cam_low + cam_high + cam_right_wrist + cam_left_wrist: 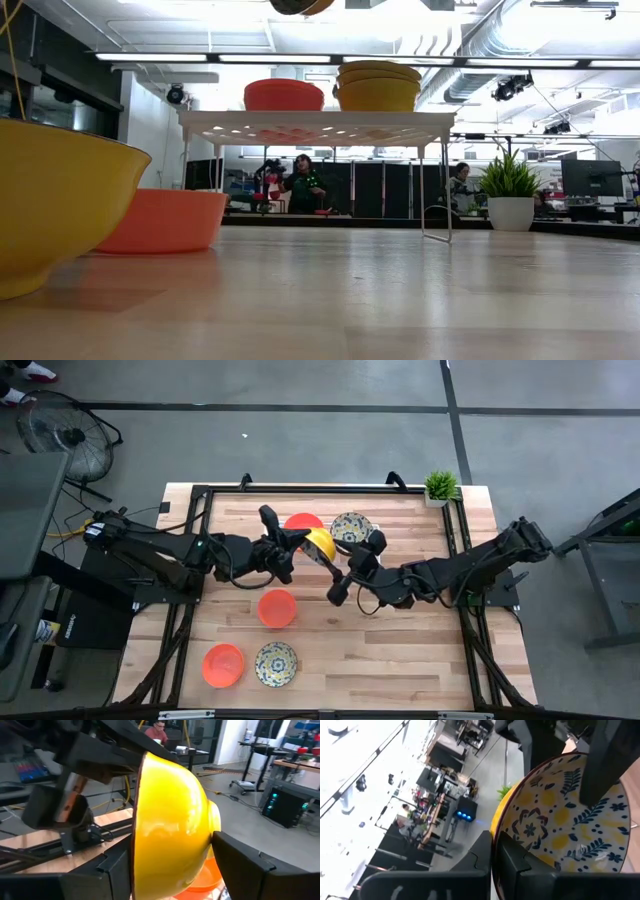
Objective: Pick & Place Mini bowls
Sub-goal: Stack the yellow patterned bowl on top of the other yellow patterned bowls on the shelf
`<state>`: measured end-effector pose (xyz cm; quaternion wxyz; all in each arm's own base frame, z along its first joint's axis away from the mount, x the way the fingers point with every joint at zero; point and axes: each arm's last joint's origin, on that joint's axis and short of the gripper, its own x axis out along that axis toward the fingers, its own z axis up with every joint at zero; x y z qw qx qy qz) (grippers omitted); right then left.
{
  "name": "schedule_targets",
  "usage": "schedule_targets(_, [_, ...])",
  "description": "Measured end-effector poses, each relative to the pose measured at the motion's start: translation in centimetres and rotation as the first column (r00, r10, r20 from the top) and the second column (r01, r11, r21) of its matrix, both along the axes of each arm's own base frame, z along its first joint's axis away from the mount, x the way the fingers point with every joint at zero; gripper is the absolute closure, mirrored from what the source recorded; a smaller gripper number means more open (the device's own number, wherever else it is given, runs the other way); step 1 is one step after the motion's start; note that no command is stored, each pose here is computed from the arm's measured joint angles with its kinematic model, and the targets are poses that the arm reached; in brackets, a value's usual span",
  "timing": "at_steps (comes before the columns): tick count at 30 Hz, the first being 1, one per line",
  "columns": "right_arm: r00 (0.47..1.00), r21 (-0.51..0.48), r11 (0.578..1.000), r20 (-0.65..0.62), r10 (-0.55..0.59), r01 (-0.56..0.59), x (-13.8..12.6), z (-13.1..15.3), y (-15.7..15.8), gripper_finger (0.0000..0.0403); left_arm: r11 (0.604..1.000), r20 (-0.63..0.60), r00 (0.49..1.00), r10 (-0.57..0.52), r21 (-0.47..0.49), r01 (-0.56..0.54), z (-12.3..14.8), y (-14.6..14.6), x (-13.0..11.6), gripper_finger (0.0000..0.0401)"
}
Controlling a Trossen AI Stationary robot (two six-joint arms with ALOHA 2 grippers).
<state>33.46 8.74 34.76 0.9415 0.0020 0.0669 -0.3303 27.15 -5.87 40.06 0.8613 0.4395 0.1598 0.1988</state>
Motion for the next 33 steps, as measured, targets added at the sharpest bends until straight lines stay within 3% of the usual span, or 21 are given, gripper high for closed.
schedule_targets(13, [0.994,-0.012,0.994,-0.008,-0.108,0.108,0.5,-0.1,-2.5,0.0182,0.999,-0.006,0.999,-0.047,0.008,0.047,0.1,-0.1,0.0,0.0401])
schedule_targets(18, [0.996,0.005,0.996,-0.004,-0.087,0.087,0.6,-0.1,-2.8,0.0232,0.998,-0.005,0.999,-0.055,0.007,0.055,0.1,-0.1,0.1,0.0401])
schedule_targets(27, [0.993,0.059,0.992,0.038,-0.115,0.113,0.7,-0.3,-3.1,0.0382,0.992,0.039,0.991,-0.126,-0.024,0.127,0.5,-0.4,0.2,0.0399])
schedule_targets(29, [0.990,0.062,0.989,0.040,-0.134,0.131,0.5,-0.4,-3.1,0.0387,0.989,-0.020,0.989,-0.146,0.005,0.146,0.0,-0.5,-0.1,0.0396])
schedule_targets(33, [0.990,0.109,0.988,0.074,-0.122,0.114,0.5,-0.1,-3.2,0.0387,0.987,-0.018,0.987,-0.159,-0.001,0.159,-0.1,-0.6,0.2,0.0396])
